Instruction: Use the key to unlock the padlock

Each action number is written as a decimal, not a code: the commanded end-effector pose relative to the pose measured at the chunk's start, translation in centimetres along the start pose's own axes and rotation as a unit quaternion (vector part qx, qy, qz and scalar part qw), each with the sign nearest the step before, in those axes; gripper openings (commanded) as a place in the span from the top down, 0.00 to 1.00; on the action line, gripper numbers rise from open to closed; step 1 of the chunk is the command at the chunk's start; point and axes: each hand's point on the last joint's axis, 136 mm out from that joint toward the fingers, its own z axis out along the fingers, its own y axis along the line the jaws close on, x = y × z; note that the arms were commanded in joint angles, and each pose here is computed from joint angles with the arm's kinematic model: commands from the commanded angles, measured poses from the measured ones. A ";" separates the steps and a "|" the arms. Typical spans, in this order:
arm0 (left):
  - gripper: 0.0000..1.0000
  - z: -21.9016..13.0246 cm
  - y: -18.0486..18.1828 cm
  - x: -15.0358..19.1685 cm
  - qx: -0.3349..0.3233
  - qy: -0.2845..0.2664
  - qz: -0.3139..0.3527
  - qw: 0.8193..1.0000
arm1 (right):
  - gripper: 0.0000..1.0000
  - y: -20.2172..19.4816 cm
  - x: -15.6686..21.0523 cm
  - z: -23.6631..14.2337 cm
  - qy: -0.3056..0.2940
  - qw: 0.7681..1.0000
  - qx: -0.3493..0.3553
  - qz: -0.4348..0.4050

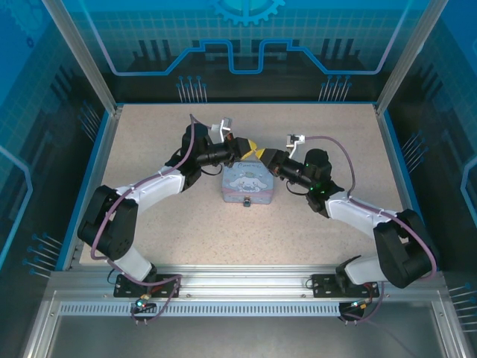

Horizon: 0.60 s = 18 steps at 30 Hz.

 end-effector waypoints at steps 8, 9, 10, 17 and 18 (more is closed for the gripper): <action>1.00 -0.4 0.9 0.1 -0.006 -0.009 -0.009 1.000 | 0.76 1.1 -0.4 -0.2 -0.004 1.000 -0.017 -0.006; 1.00 -0.4 1.0 0.1 -0.006 -0.010 -0.009 1.000 | 0.77 1.2 -0.4 -0.2 -0.004 1.000 -0.018 -0.006; 1.00 -0.4 1.0 0.1 -0.006 -0.010 -0.009 1.000 | 0.77 1.1 -0.4 -0.2 -0.003 1.000 -0.017 -0.006; 1.00 -0.5 0.9 0.0 -0.005 -0.013 -0.010 1.000 | 0.79 0.6 -0.2 -0.1 -0.001 1.000 -0.017 0.001; 1.00 -0.5 0.9 0.0 -0.004 -0.014 -0.009 1.000 | 0.79 0.6 -0.1 -0.1 0.000 1.000 -0.018 0.002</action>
